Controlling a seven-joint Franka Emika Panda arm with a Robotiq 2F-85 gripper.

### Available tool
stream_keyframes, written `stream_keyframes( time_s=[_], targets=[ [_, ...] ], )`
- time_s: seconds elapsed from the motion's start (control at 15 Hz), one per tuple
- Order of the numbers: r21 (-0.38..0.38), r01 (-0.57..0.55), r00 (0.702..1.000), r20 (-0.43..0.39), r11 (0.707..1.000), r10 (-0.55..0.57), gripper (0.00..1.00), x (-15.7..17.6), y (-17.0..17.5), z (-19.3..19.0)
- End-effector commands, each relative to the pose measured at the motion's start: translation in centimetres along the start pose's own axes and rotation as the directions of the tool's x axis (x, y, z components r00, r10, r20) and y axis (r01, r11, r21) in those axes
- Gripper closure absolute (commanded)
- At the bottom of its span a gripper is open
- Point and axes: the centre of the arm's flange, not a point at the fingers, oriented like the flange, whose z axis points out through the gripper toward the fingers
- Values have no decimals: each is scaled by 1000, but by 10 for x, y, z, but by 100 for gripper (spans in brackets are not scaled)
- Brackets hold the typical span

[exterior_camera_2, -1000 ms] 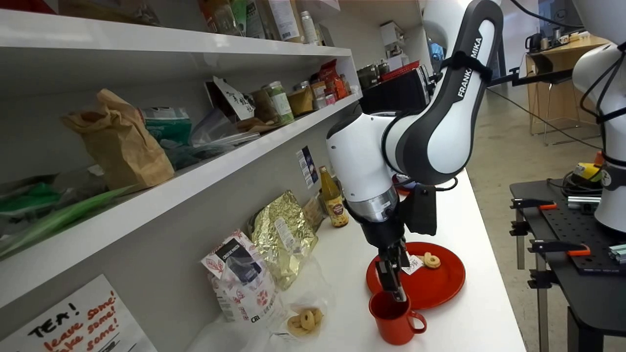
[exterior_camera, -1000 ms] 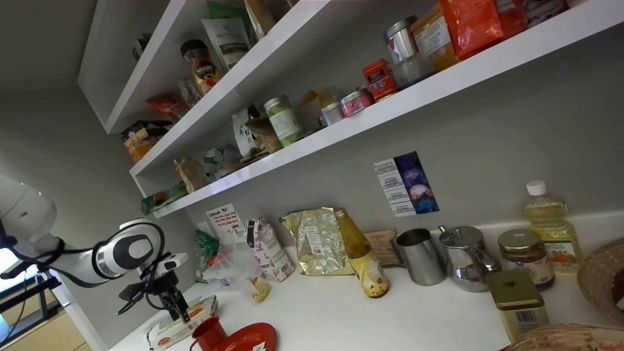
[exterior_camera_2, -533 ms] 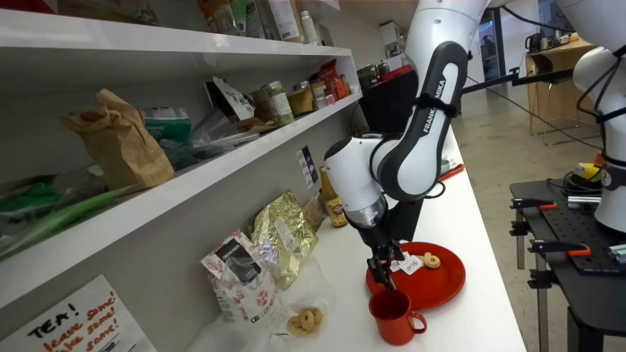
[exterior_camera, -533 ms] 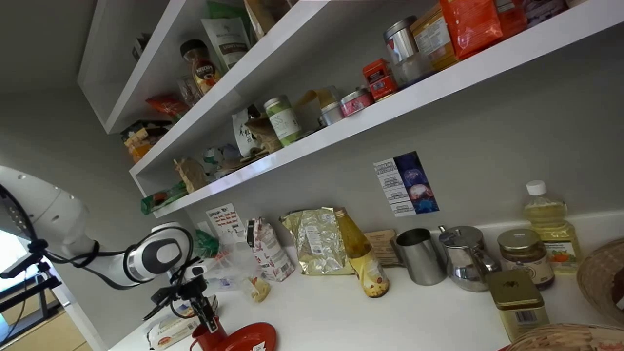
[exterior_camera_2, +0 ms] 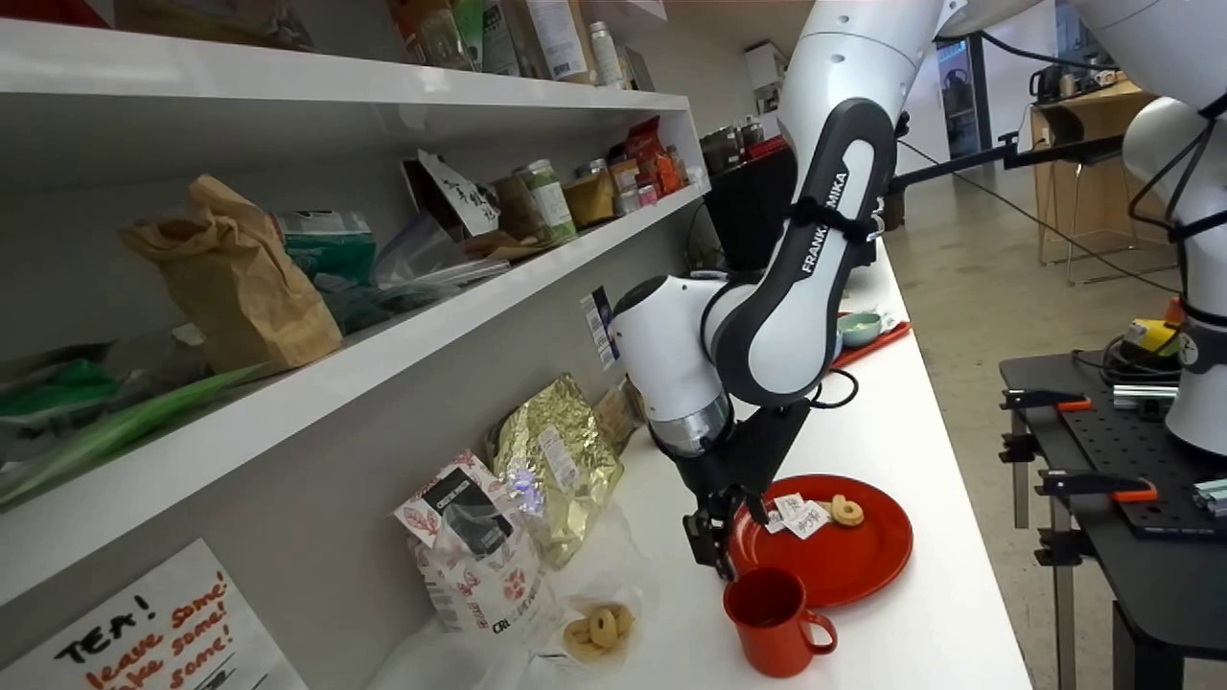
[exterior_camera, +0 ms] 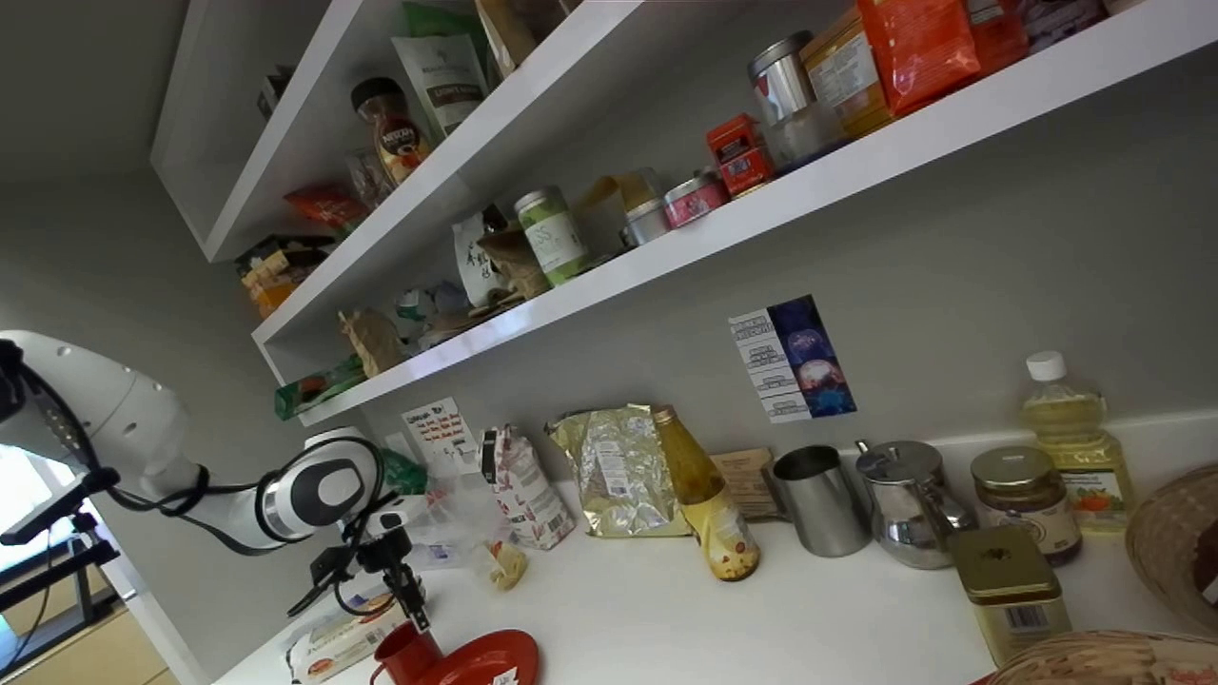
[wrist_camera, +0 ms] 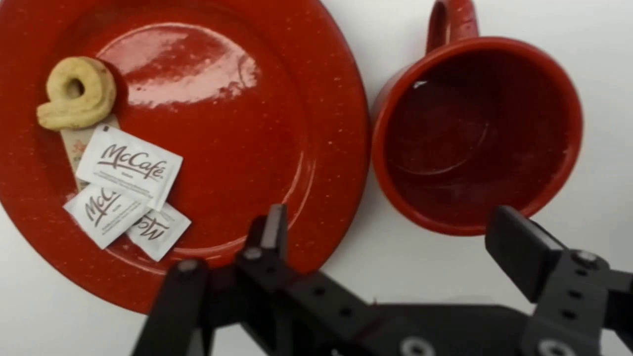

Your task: Put the cup on the plate

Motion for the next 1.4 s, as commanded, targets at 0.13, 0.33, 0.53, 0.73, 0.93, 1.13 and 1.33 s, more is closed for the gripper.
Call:
stream_keyframes(
  time_s=[0.13,0.33,0.53,0.73,0.93,1.13,1.33],
  targets=[
    [13,-9,1000,10,1000,9,0,-16,-37,-1],
    [0,-6,1000,16,1000,6,0,-14,-32,8],
    [-23,-17,1000,21,1000,17,0,-6,-21,19],
    [-32,-19,999,34,999,20,2,0,-12,28],
    [-36,-16,999,44,999,17,31,3,-6,35],
    [-42,-25,998,52,999,27,53,6,-1,40],
    [-48,-32,998,57,998,35,77,8,4,43]
  ],
)
